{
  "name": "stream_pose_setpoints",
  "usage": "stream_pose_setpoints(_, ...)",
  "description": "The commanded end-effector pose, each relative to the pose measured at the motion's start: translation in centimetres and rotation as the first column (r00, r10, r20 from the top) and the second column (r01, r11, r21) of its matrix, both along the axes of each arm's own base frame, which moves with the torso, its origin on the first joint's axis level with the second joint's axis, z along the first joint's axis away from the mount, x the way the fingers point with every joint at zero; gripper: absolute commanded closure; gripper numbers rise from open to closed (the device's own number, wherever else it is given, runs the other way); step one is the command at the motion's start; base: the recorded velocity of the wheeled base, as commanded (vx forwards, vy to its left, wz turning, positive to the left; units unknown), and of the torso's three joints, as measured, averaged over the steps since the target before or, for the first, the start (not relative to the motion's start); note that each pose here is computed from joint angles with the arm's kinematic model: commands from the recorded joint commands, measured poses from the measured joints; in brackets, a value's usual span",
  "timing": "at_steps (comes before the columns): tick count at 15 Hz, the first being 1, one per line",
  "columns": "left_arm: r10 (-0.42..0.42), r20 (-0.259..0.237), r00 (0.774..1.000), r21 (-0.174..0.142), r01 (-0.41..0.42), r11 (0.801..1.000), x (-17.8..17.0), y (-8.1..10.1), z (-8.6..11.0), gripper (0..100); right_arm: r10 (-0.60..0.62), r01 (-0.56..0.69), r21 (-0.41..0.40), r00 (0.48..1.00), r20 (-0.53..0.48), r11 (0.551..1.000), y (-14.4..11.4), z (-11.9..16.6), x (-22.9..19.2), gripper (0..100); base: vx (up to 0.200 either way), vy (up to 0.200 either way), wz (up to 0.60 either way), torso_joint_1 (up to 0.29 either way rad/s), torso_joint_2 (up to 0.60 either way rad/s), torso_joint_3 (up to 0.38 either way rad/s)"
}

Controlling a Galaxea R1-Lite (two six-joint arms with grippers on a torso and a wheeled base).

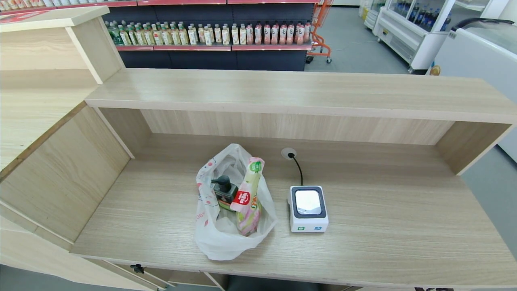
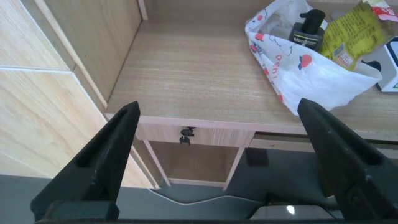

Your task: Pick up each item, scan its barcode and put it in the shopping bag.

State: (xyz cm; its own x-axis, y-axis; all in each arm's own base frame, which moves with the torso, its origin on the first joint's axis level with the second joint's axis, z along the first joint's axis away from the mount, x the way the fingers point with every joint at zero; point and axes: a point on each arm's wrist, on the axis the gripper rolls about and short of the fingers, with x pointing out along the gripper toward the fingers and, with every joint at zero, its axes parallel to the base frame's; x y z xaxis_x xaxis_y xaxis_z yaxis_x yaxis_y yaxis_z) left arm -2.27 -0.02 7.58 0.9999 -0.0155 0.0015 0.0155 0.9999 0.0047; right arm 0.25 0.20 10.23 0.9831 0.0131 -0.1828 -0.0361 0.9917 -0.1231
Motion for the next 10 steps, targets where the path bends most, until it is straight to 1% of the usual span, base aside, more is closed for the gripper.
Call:
stream_pose_setpoints(1, 0.000, 0.000, 1.000, 0.000, 0.000, 1.000, 0.00, 0.00, 0.00, 0, 0.005, -0.006, 0.003, 0.998, 0.059, 1.000, 0.20, -1.92, -2.16, 0, 0.000, 0.000, 0.00, 0.000, 0.00, 0.000)
stream_pose_setpoints(4, -0.001, 0.000, 1.000, 0.000, 0.001, 1.000, 0.00, 0.00, 0.00, 0, 0.018, -0.020, 0.034, 0.998, 0.061, 0.999, 0.23, -2.11, -2.01, 0, 0.000, 0.000, 0.00, 0.000, 0.00, 0.000)
stream_pose_setpoints(10, 0.000, 0.000, 1.000, -0.009, 0.000, 1.000, 0.00, 0.00, 0.00, 0, 0.022, -0.024, 0.039, 0.998, 0.060, 0.999, 0.23, -2.18, -2.00, 0, 0.000, 0.000, 0.00, 0.000, 0.00, 0.000)
